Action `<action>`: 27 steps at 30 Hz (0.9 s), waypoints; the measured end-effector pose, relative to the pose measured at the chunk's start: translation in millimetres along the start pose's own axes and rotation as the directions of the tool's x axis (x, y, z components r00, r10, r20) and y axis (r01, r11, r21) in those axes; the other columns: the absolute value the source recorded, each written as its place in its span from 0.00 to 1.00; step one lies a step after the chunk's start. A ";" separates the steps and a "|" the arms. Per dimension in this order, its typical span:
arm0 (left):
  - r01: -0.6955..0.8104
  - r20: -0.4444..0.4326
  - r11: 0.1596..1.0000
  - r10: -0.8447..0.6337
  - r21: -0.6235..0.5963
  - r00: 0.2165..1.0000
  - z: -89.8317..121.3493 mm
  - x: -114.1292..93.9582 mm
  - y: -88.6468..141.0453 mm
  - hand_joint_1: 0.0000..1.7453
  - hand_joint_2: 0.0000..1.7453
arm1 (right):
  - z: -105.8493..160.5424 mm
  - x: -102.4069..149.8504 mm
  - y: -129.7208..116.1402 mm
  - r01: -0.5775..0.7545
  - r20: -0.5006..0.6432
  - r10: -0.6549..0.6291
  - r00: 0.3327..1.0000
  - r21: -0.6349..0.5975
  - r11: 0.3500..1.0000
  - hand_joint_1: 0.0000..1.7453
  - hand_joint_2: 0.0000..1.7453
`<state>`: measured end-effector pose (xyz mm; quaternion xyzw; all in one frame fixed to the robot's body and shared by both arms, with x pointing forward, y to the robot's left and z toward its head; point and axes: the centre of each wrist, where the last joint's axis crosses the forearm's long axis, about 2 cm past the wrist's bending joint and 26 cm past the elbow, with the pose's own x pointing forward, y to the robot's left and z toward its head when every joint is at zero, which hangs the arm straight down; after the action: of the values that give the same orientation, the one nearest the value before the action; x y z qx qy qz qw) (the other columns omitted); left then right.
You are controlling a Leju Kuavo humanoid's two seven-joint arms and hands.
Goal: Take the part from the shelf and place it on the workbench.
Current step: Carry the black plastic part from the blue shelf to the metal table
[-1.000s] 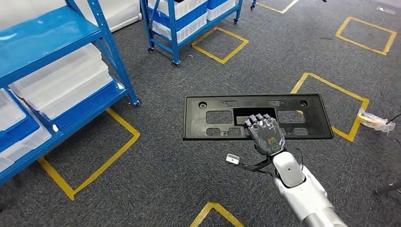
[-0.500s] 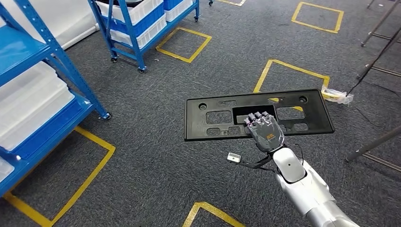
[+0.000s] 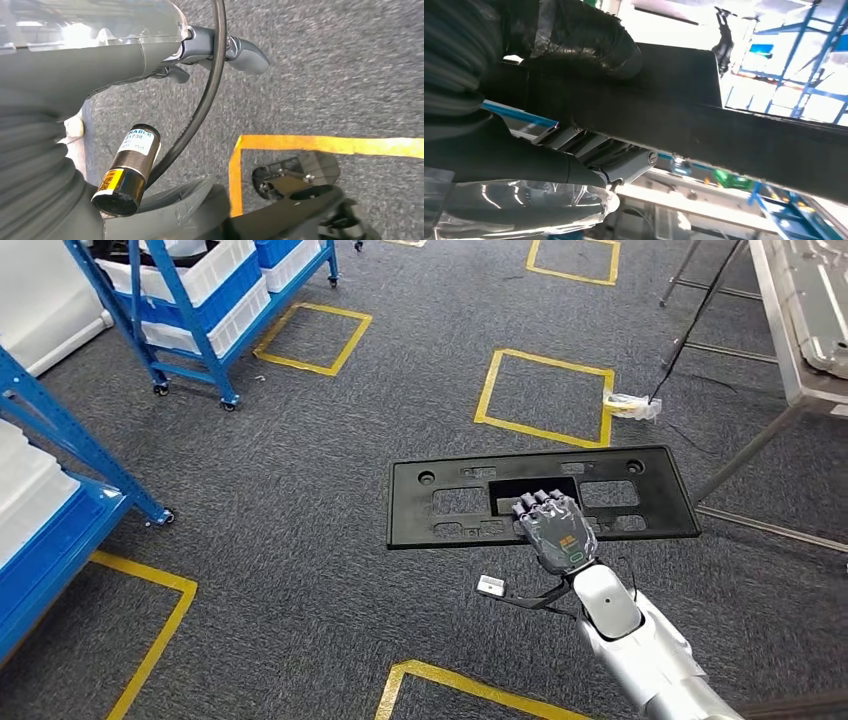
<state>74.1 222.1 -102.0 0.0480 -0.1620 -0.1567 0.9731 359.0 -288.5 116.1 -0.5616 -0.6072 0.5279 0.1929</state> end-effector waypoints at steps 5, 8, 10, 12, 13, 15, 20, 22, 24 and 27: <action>0.015 0.025 1.000 -0.014 -0.020 1.000 -0.9 9.6 -0.5 0.00 1.00 | -0.4 -10.8 -3.1 0.016 -0.008 -0.016 1.000 -0.018 1.000 0.99 1.00; 0.027 0.038 0.999 -0.026 -0.031 0.999 -0.6 16.6 -3.8 0.00 1.00 | -5.7 -17.4 -9.7 0.014 -0.018 -0.015 1.000 -0.050 0.999 0.99 1.00; 0.034 0.037 0.999 -0.033 -0.035 0.999 -0.4 17.5 -5.0 0.00 1.00 | -10.9 -20.4 -14.9 0.012 -0.023 -0.014 1.000 -0.074 0.997 0.99 1.00; 0.037 0.032 0.999 -0.036 -0.034 0.999 -0.3 16.3 -5.3 0.00 1.00 | -13.2 -21.3 -18.1 0.013 -0.025 -0.015 1.000 -0.089 0.996 0.99 1.00; 0.038 0.031 0.999 -0.037 -0.034 0.999 -0.2 15.8 -5.3 0.00 1.00 | -13.7 -21.6 -18.9 0.012 -0.026 -0.015 1.000 -0.093 0.996 0.99 1.00; 0.038 0.030 0.999 -0.037 -0.032 0.999 -0.3 15.5 -5.0 0.00 1.00 | -13.9 -21.9 -19.4 0.012 -0.026 -0.015 1.000 -0.095 0.995 0.99 1.00; 0.020 0.018 1.000 -0.020 0.002 1.000 -2.4 11.0 6.4 0.00 1.00 | -17.1 -31.5 -27.8 -0.009 -0.039 0.004 0.999 -0.133 0.991 0.99 1.00; 0.017 0.015 1.000 -0.017 0.006 1.000 -2.6 9.7 7.7 0.00 1.00 | -11.8 -36.0 -26.7 -0.021 -0.039 0.016 0.999 -0.127 0.992 0.99 1.00; 0.015 0.010 1.000 -0.015 0.006 1.000 -2.2 7.2 7.2 0.00 1.00 | -8.7 -41.7 -26.8 -0.033 -0.042 0.028 0.999 -0.126 0.991 0.99 1.00; 0.014 -0.002 1.000 -0.014 0.004 1.000 -1.5 1.7 6.1 0.00 1.00 | -7.8 -43.6 -27.8 -0.037 -0.043 0.032 0.999 -0.129 0.991 0.99 1.00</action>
<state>77.9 227.5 -102.0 0.0514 -0.1613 -0.1632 0.9720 365.1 -318.7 158.4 -0.5941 -0.6263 0.4791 0.1592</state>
